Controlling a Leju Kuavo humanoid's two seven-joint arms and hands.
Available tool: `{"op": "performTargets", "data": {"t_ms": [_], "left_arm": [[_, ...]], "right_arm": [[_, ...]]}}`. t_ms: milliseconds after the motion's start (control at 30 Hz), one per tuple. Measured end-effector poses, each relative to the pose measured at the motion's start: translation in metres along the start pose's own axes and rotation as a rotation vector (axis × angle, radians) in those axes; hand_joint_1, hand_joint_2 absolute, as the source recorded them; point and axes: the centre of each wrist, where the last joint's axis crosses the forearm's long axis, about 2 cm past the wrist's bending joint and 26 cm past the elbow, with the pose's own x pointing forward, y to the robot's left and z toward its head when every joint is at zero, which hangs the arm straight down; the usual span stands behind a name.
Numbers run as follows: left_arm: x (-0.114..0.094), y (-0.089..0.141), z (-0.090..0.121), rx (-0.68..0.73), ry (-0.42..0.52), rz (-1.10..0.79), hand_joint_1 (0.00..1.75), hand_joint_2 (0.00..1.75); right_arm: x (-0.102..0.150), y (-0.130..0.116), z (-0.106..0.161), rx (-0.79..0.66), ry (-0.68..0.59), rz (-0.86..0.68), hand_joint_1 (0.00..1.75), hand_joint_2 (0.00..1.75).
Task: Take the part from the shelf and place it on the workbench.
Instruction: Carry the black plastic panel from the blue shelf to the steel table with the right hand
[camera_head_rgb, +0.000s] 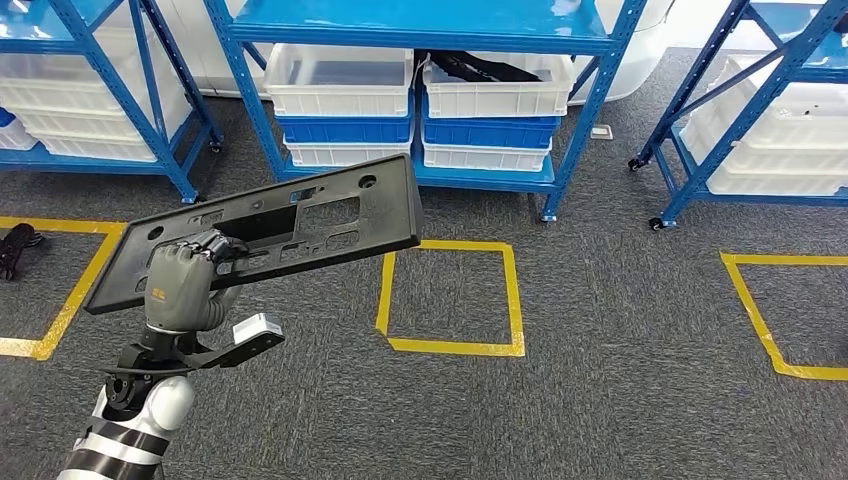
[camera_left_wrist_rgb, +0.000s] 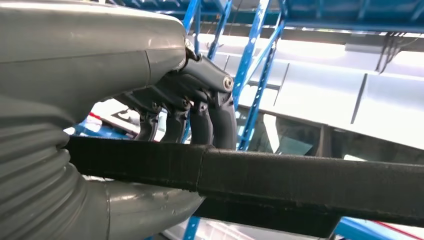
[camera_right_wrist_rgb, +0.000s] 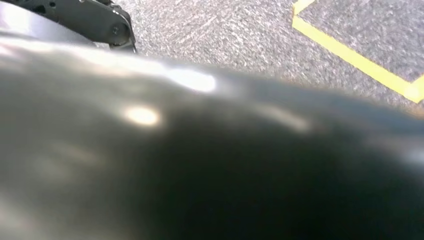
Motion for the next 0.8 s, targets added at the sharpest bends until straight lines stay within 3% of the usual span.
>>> {"op": "performTargets", "data": {"t_ms": [800], "left_arm": [[-0.0005,0.0024,0.0048,-0.007,-0.005,-0.009,1.75,1.75]], "right_arm": [[-0.0028,0.001,0.0014,0.045,-0.02,-0.012,0.0,0.0]]}}
